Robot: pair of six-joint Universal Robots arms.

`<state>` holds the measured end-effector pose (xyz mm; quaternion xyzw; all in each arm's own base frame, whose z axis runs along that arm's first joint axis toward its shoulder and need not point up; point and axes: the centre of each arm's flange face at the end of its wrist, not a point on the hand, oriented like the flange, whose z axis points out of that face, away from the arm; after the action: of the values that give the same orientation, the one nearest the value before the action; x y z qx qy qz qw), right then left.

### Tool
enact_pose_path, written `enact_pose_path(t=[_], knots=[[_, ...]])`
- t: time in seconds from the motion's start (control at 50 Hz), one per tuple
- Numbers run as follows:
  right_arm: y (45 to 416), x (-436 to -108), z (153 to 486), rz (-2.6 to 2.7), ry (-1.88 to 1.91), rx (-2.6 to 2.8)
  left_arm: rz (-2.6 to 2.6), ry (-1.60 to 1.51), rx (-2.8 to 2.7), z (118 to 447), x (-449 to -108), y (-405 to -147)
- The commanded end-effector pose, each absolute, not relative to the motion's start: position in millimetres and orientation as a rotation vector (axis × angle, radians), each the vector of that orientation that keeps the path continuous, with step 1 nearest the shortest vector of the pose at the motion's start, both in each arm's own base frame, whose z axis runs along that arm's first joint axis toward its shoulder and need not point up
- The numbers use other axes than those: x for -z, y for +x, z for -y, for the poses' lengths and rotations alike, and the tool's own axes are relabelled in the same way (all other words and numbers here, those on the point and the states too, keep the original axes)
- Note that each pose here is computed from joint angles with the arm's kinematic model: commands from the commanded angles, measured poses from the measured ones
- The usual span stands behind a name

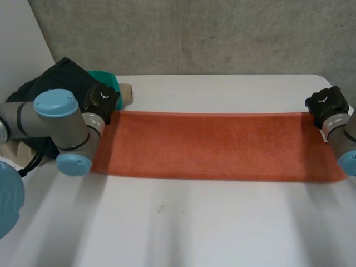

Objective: Fold the laundry.

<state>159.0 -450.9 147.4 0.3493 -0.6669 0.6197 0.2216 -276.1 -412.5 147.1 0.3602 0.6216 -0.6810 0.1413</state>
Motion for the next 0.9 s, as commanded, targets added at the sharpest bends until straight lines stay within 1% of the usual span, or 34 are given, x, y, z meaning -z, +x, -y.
enact_pose_path(t=[0.02,0.04,0.08,0.1,0.12,0.14,0.16,0.18,0.2,0.24,0.28,0.3,0.34,0.36,0.38,0.4,0.46,0.48,0.5,0.54,0.56,0.62,0.64,0.66,0.68,0.7,0.74,0.76,0.78,0.8,0.82,0.84,0.88,0.9], knots=[[168.6,-193.4,483.5,1.630,0.867,-1.886,-1.475,0.861,2.213,448.1,-207.9,-286.0],[171.9,-226.0,492.0,1.510,0.781,-1.985,-1.398,0.813,2.270,452.1,-226.3,-288.0],[173.9,-264.3,495.8,1.380,0.665,-2.091,-1.243,0.711,2.373,457.6,-261.6,-290.1],[174.4,-284.8,495.8,1.314,0.595,-2.150,-1.085,0.596,2.462,458.1,-299.9,-289.8],[173.7,-328.9,488.6,1.184,0.457,-2.270,-1.006,0.528,2.505,456.3,-319.9,-288.2],[172.8,-350.4,482.7,1.119,0.394,-2.332,-0.934,0.458,2.545,453.2,-339.9,-285.8],[170.4,-368.6,477.0,1.062,0.335,-2.384,-0.820,0.322,2.627,443.4,-377.0,-278.7],[168.4,-386.0,469.9,1.014,0.288,-2.434,-0.765,0.242,2.674,437.4,-396.3,-272.3],[165.4,-411.6,457.1,0.941,0.226,-2.511,-0.733,0.193,2.708,432.7,-408.4,-268.8],[164.4,-421.7,448.8,0.930,0.207,-2.555,-0.700,0.077,2.788,420.6,-434.5,-257.3],[165.6,-417.8,445.1,0.977,0.225,-2.561,-0.733,0.065,2.809,418.5,-436.5,-252.9],[167.4,-413.6,444.8,1.001,0.240,-2.556,-0.761,0.077,2.807,418.4,-434.0,-251.6],[170.5,-401.9,445.1,1.068,0.287,-2.538,-0.879,0.142,2.779,420.6,-415.2,-252.1],[173.9,-388.2,445.2,1.146,0.341,-2.516,-0.919,0.171,2.767,421.4,-407.2,-253.1],[175.1,-382.3,445.1,1.182,0.368,-2.505,-0.951,0.199,2.759,421.2,-400.3,-254.6],[176.1,-375.0,445.3,1.222,0.394,-2.491,-1.016,0.261,2.742,421.1,-384.0,-258.9],[178.8,-348.4,446.5,1.351,0.467,-2.441,-1.100,0.339,2.711,421.8,-359.6,-261.8],[179.2,-343.2,446.4,1.375,0.479,-2.431,-1.153,0.389,2.692,421.3,-343.5,-264.2],[179.7,-329.8,447.5,1.426,0.501,-2.405,-1.177,0.411,2.682,421.2,-335.9,-264.9],[180.0,-316.0,449.4,1.476,0.517,-2.378,-1.240,0.468,2.656,419.7,-316.7,-267.2],[180.7,-302.0,450.6,1.525,0.540,-2.351,-1.267,0.486,2.643,419.5,-309.8,-267.6],[181.8,-279.0,451.2,1.615,0.579,-2.301,-1.379,0.556,2.575,415.8,-278.2,-270.0],[181.7,-261.6,450.7,1.692,0.610,-2.252,-1.414,0.576,2.554,414.6,-268.4,-270.6],[182.1,-252.0,449.9,1.736,0.627,-2.225,-1.453,0.596,2.528,413.3,-257.8,-270.9],[182.6,-233.1,448.0,1.814,0.663,-2.167,-1.572,0.666,2.443,407.8,-224.6,-272.4],[182.5,-211.8,444.1,1.901,0.706,-2.084,-1.607,0.685,2.413,406.2,-215.2,-271.9],[182.9,-200.5,440.7,1.940,0.736,-2.034,-1.674,0.725,2.352,400.5,-198.0,-271.4],[182.7,-195.8,438.5,1.957,0.750,-2.010,-1.749,0.774,2.272,392.4,-181.1,-268.7],[180.1,-187.6,433.3,1.989,0.783,-1.947,-1.782,0.801,2.229,387.7,-173.9,-267.1],[179.1,-183.3,429.7,2.008,0.802,-1.913,-1.846,0.854,2.144,377.8,-159.6,-263.8],[178.2,-179.1,425.0,2.028,0.826,-1.875,-1.870,0.873,2.106,373.6,-154.4,-262.0],[177.0,-170.4,414.2,2.073,0.883,-1.793,-1.926,0.928,2.011,361.9,-142.6,-257.3],[174.5,-167.9,402.1,2.109,0.945,-1.715,-1.953,0.975,1.929,348.9,-142.4,-250.6],[172.6,-168.8,398.0,2.117,0.965,-1.686,-1.971,1.010,1.870,336.6,-145.3,-244.6]])
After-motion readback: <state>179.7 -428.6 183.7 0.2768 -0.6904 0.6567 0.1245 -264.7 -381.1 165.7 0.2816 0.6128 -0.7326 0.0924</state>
